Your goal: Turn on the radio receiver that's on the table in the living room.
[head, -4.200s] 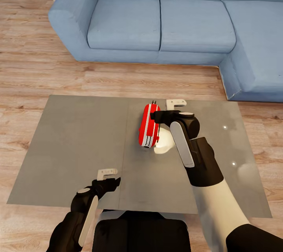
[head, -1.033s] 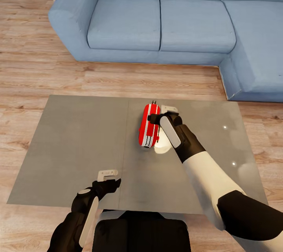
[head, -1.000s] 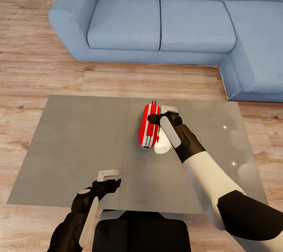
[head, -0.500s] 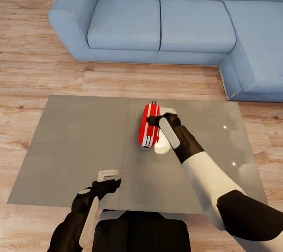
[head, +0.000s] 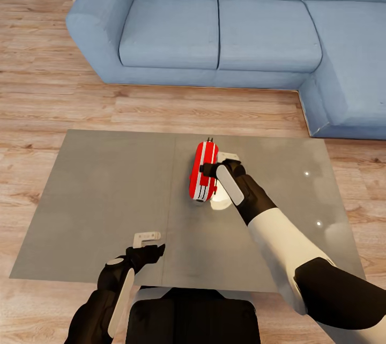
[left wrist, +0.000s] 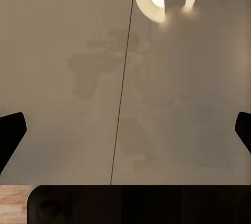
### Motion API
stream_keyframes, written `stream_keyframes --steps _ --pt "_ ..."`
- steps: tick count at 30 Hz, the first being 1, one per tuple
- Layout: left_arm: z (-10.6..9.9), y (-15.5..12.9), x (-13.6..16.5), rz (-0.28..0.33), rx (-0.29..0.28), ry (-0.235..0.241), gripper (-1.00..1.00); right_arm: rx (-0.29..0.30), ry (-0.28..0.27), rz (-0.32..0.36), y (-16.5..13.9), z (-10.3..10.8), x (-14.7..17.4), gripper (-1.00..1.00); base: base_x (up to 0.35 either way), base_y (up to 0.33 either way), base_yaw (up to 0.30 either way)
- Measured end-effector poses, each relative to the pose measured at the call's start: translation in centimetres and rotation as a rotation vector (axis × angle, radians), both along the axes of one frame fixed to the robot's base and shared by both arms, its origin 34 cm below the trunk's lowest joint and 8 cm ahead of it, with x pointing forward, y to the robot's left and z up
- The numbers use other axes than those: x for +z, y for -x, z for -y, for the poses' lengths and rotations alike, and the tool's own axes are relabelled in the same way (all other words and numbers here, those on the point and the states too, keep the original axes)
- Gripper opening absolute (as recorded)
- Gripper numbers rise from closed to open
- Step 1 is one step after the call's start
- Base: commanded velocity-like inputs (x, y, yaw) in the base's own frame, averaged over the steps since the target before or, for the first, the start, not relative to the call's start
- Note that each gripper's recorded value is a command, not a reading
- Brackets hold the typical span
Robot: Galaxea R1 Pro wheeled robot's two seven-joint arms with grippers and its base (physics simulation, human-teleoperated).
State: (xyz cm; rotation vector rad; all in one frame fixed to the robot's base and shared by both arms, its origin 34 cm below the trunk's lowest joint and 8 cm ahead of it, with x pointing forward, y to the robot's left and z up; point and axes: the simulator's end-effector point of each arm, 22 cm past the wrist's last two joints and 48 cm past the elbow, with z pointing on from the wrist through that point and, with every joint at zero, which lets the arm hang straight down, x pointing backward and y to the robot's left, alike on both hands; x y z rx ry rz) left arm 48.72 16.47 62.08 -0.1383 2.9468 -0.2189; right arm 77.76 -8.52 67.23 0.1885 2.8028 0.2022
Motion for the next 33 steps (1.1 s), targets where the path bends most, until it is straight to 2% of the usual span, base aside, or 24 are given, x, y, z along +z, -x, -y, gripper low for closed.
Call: stream_keyframes --steps 9,15,22,33 --pt "0.0 0.0 0.0 0.0 0.0 0.0 1.0 0.006 0.0 0.007 -0.1 -0.2 0.2 1.0 0.0 0.0 0.0" --pt "0.0 0.0 0.0 0.0 0.0 0.0 1.0 0.054 0.01 0.035 -0.1 -1.5 0.5 1.0 0.0 0.0 0.0" --pt "0.0 0.0 0.0 0.0 0.0 0.0 1.0 0.068 -0.049 0.027 0.7 -4.0 0.6 1.0 0.0 0.0 0.0" --pt "0.0 0.0 0.0 0.0 0.0 0.0 1.0 0.072 -0.058 0.024 0.9 -4.4 0.6 1.0 0.0 0.0 0.0"
